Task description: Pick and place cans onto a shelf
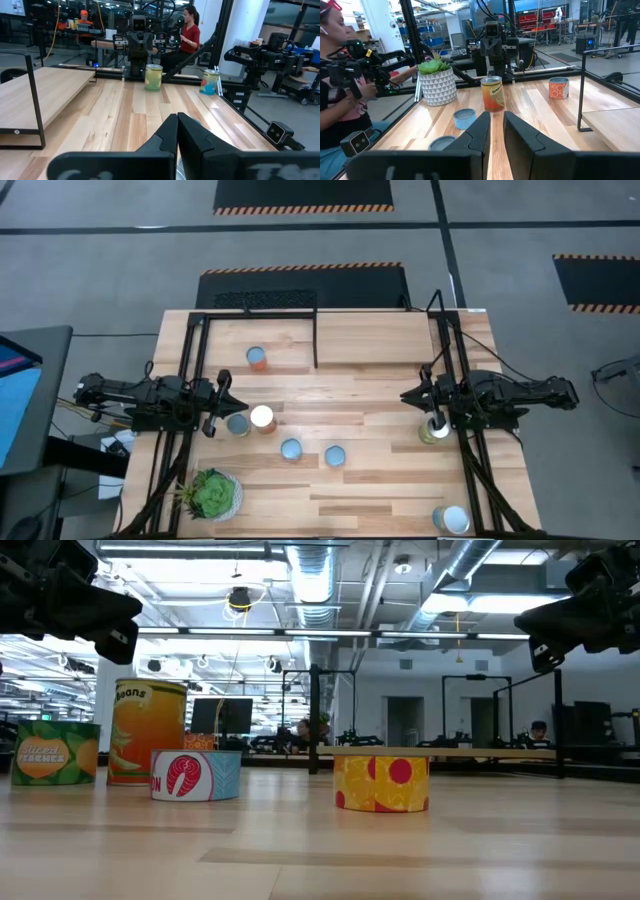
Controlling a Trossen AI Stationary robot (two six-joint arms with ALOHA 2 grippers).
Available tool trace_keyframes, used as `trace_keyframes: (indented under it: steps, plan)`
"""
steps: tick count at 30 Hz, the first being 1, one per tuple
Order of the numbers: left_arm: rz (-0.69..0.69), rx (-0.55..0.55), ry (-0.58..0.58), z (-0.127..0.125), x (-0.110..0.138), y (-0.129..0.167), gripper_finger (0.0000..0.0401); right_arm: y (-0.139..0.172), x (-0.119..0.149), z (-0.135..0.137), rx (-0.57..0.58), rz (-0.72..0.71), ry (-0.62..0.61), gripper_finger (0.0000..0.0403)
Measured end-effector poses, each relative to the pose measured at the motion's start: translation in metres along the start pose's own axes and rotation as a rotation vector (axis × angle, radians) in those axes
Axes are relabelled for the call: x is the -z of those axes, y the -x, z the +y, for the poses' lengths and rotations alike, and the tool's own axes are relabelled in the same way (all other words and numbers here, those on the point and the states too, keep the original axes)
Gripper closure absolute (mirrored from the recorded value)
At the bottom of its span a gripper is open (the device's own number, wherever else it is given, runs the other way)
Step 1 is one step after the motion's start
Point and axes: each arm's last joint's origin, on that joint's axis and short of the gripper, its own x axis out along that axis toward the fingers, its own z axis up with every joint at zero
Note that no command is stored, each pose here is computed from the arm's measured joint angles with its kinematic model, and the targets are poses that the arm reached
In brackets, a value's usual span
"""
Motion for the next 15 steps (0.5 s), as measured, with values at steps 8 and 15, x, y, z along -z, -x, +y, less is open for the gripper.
trace_keyframes:
  steps: [8,15]
  plan:
    - [0.000,-0.001,-0.010,0.0000,-0.0001,0.0000,0.0401,0.0000,0.0000,0.0000,0.000,0.000,0.000,0.0323]
    - [0.000,-0.001,-0.004,0.0000,0.0000,0.0000,0.0401,0.0000,-0.0001,0.0000,0.000,0.000,0.000,0.0323]
